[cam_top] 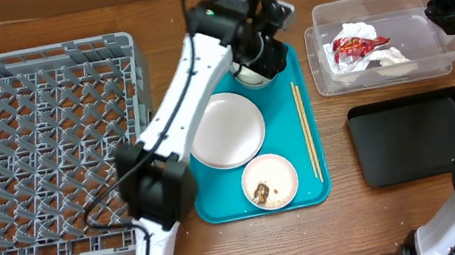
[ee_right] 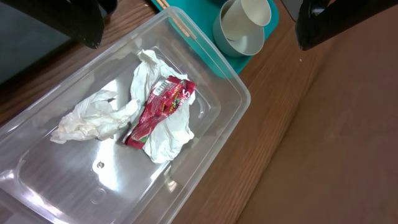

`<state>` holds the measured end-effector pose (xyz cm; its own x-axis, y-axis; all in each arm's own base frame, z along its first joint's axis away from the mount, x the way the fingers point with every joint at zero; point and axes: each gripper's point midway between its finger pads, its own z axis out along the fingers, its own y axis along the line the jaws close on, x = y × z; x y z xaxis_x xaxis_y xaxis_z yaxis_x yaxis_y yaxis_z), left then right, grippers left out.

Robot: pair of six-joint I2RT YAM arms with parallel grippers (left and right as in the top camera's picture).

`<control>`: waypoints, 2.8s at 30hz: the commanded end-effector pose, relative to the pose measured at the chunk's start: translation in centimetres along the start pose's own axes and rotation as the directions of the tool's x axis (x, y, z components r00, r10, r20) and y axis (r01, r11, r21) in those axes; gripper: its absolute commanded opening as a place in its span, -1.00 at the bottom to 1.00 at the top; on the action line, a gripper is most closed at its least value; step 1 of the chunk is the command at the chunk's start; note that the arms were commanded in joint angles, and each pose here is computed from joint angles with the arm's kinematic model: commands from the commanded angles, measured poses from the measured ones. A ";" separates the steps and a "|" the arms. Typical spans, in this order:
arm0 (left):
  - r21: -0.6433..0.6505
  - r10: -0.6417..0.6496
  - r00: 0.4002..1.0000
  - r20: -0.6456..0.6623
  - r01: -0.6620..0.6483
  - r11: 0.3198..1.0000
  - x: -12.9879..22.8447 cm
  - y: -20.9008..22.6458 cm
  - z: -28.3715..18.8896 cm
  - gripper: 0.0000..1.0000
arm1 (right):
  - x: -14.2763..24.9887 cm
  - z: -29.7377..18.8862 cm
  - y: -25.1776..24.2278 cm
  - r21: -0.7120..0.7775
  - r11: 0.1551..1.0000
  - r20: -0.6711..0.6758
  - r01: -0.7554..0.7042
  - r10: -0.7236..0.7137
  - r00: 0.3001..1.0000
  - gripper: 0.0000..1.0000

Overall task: Sort waste into correct bins and load items into the dishwasher
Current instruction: 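Reach left gripper to the white cup and grasp its rim, then lift the white cup with left gripper and carry it over the rack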

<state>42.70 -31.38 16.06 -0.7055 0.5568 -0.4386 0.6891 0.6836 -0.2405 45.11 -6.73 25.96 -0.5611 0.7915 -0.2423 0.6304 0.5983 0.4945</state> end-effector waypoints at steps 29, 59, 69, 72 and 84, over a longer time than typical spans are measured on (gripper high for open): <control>-0.165 -0.068 0.996 -0.064 0.057 0.985 2.0 4.2 6.5 -0.24 | -0.6 -0.9 0.5 -0.023 1.000 0.024 0.002 -0.002 1.000 1.00; -0.191 -0.101 0.993 0.057 0.110 0.975 -1.9 4.2 3.8 -0.92 | -0.6 -0.9 0.5 -0.023 1.000 0.024 0.002 -0.002 1.000 1.00; -0.180 -0.243 0.933 0.266 0.296 0.938 -6.2 4.8 -7.4 -0.92 | -0.6 -0.9 0.5 -0.023 1.000 0.024 0.002 -0.002 1.000 1.00; -0.169 -0.385 0.864 0.325 0.454 0.875 -5.2 7.9 -11.7 -0.92 | -0.6 -0.9 0.5 -0.023 1.000 0.024 0.002 -0.002 1.000 1.00; 0.248 -0.815 0.448 0.369 0.797 0.550 6.2 24.3 -26.4 -0.91 | -0.6 -0.9 0.5 -0.023 1.000 0.024 0.002 -0.002 1.000 1.00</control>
<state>51.99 -2.34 28.56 -0.8326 -0.3695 -0.4127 -0.0904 0.8256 -0.5569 45.10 -6.73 25.95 -0.5612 0.7915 -0.2421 0.6306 0.5983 0.4943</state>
